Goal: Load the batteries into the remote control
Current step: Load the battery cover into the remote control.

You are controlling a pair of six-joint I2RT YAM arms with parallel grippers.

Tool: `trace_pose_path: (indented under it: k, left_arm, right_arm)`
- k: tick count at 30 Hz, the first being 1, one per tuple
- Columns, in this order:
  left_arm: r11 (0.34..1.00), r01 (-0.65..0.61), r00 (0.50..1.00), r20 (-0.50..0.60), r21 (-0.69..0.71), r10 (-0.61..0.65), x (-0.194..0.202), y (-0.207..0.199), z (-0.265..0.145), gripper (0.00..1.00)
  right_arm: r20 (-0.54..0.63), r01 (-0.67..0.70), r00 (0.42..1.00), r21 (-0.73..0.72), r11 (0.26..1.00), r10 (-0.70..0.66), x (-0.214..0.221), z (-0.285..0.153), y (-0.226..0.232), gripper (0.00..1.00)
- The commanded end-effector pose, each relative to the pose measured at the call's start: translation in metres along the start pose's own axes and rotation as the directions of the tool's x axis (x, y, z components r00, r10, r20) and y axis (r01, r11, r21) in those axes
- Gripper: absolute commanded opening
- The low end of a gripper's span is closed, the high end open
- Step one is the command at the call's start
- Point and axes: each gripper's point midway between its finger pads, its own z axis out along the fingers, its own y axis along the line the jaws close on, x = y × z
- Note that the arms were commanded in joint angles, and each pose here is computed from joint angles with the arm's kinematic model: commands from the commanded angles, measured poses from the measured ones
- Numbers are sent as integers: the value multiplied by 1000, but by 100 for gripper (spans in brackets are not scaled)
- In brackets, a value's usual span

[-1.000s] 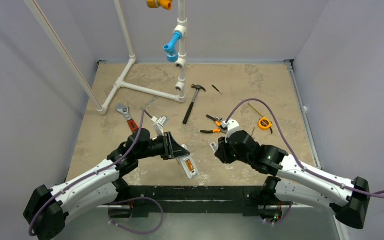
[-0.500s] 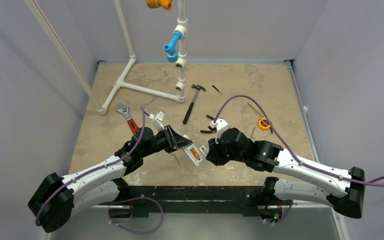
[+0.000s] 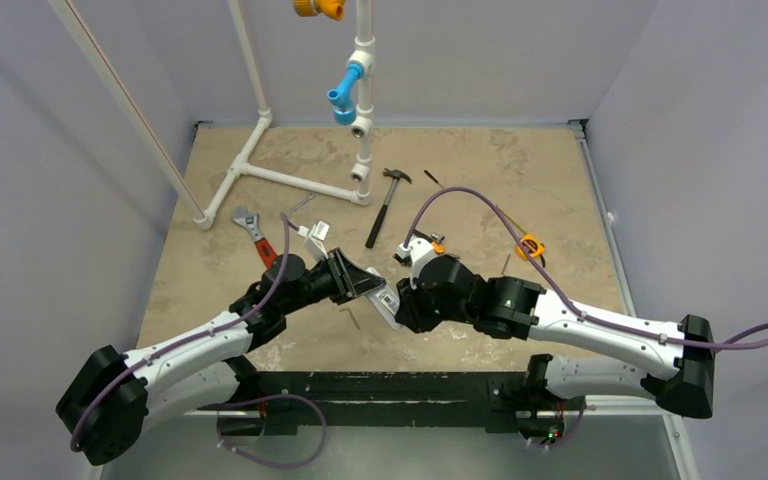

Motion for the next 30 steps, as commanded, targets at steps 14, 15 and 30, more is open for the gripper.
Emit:
trace_pose_path:
  k: [14,15,30]
  left_arm:
    - [996,-37,999,36,78,34,-6,-16,-4,0]
    - [996,-36,999,36,76,33,-5,-15,-4,0]
    - [996,-36,999,32,85,34,-5,-17,-5,0]
  right_arm:
    - [76,-36,996,6,999,36,-25,2,8,10]
    - [73,-36,997,9,999,35,-25,2,8,10]
    - [73,-30,997,17,999,29,-28,11,9,10]
